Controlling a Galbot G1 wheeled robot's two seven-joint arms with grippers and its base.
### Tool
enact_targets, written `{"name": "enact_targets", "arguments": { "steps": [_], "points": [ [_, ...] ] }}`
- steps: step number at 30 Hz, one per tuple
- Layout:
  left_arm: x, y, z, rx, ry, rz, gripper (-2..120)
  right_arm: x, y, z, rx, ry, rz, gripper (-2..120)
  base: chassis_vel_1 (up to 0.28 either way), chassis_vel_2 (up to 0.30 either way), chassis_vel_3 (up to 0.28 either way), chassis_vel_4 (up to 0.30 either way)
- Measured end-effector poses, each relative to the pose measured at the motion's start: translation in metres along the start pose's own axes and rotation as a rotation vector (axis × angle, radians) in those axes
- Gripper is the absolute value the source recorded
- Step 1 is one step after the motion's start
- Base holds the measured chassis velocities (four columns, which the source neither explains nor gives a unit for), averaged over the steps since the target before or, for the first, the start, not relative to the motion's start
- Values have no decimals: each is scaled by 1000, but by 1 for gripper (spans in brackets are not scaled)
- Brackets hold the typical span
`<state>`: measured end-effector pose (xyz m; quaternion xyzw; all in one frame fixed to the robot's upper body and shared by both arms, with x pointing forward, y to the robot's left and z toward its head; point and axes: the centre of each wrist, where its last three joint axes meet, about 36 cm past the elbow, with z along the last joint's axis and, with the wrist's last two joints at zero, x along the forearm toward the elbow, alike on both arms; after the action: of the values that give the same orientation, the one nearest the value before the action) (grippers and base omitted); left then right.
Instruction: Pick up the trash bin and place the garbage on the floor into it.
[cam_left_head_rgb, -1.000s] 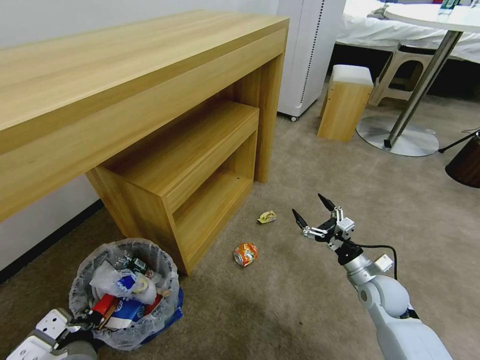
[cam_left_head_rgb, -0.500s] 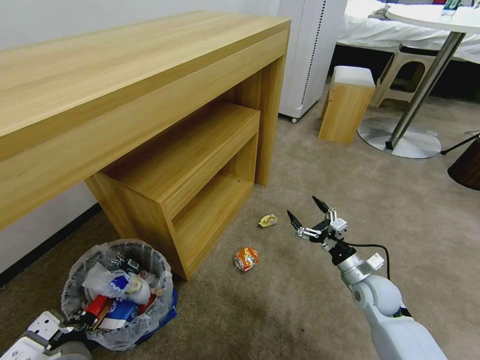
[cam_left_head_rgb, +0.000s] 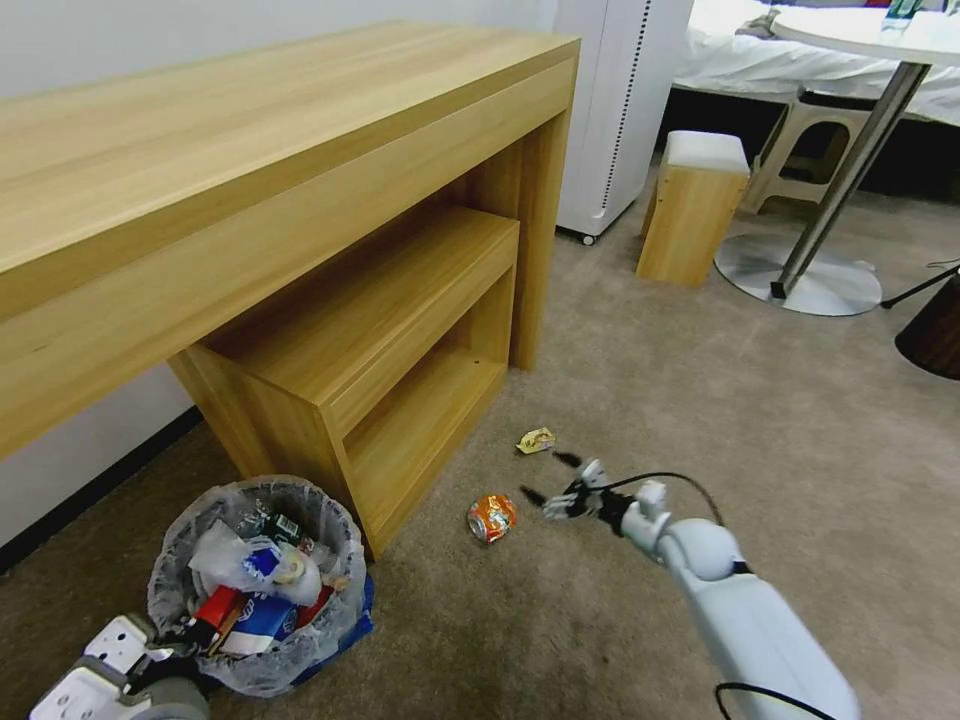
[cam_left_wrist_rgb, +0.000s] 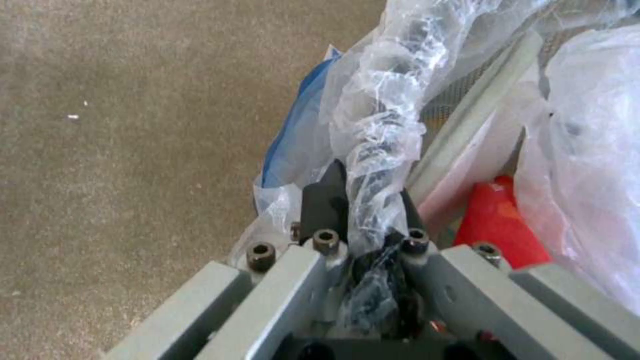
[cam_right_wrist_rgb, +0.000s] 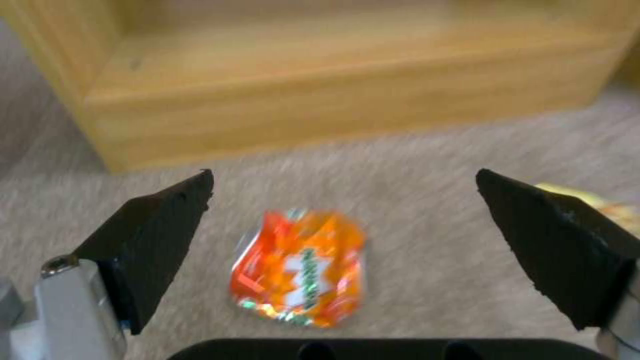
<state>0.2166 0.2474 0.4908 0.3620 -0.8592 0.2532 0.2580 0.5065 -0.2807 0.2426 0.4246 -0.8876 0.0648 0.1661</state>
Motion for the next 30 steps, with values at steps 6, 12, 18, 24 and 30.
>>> {"name": "enact_targets", "arguments": {
  "steps": [6,12,18,24,30],
  "points": [
    [3,-4,3,1,1,3,1,-32,1,6,-38,13,-26,100,0,0,0,0],
    [6,-10,7,-3,5,14,1,-59,9,12,-91,41,-10,100,0,0,0,0],
    [6,-12,8,-1,5,19,1,-65,18,25,-108,80,-17,89,0,0,0,0],
    [5,-12,9,-2,8,18,1,-73,27,31,-124,75,-27,80,0,0,0,0],
    [4,-10,8,-1,5,13,1,-86,37,33,-115,104,-30,65,0,0,0,0]
  ]
}}
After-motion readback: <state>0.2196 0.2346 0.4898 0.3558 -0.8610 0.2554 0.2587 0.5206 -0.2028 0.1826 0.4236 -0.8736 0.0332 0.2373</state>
